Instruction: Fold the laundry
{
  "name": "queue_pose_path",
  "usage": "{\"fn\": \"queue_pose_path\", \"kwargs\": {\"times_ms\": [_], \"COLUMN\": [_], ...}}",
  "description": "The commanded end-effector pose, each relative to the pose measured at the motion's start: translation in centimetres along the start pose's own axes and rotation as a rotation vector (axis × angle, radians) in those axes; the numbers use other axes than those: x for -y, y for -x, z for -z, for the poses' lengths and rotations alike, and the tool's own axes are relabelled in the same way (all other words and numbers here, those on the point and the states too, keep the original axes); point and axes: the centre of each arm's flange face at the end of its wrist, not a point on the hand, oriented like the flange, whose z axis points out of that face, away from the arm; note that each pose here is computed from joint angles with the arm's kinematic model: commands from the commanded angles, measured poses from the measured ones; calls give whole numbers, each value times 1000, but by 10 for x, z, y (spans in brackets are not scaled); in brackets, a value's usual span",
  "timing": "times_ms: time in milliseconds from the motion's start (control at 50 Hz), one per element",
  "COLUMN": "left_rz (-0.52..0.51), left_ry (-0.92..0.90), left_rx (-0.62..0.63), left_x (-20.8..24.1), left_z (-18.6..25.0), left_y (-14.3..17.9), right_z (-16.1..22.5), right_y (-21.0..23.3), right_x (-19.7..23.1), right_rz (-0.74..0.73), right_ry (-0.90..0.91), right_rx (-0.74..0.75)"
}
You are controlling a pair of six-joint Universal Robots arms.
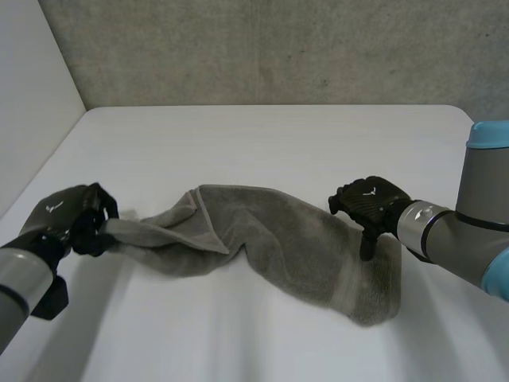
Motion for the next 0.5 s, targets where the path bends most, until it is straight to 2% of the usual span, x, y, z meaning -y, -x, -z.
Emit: {"fn": "queue_pose_path", "kwargs": {"times_ms": [20, 80, 280, 360, 460, 500], "left_rz": [20, 12, -190, -233, -265, -288], "left_ry": [20, 25, 87, 77, 23, -17], "left_rx": [48, 53, 94, 93, 25, -76], "left_x": [-12, -14, -32, -28, -17, -11], "left_z": [13, 15, 19, 17, 18, 20], "left_y": [15, 17, 29, 30, 20, 4], "right_z": [1, 1, 3, 6, 13, 15], "right_y": [-2, -4, -13, -13, -9, -8], "right_x": [3, 0, -4, -2, -2, -4], "right_rz": [-50, -53, -49, -49, -51, -51], "right_ry": [-7, 12, 56, 52, 55, 57], "right_rx": [-13, -34, -105, -107, -103, -102]}}
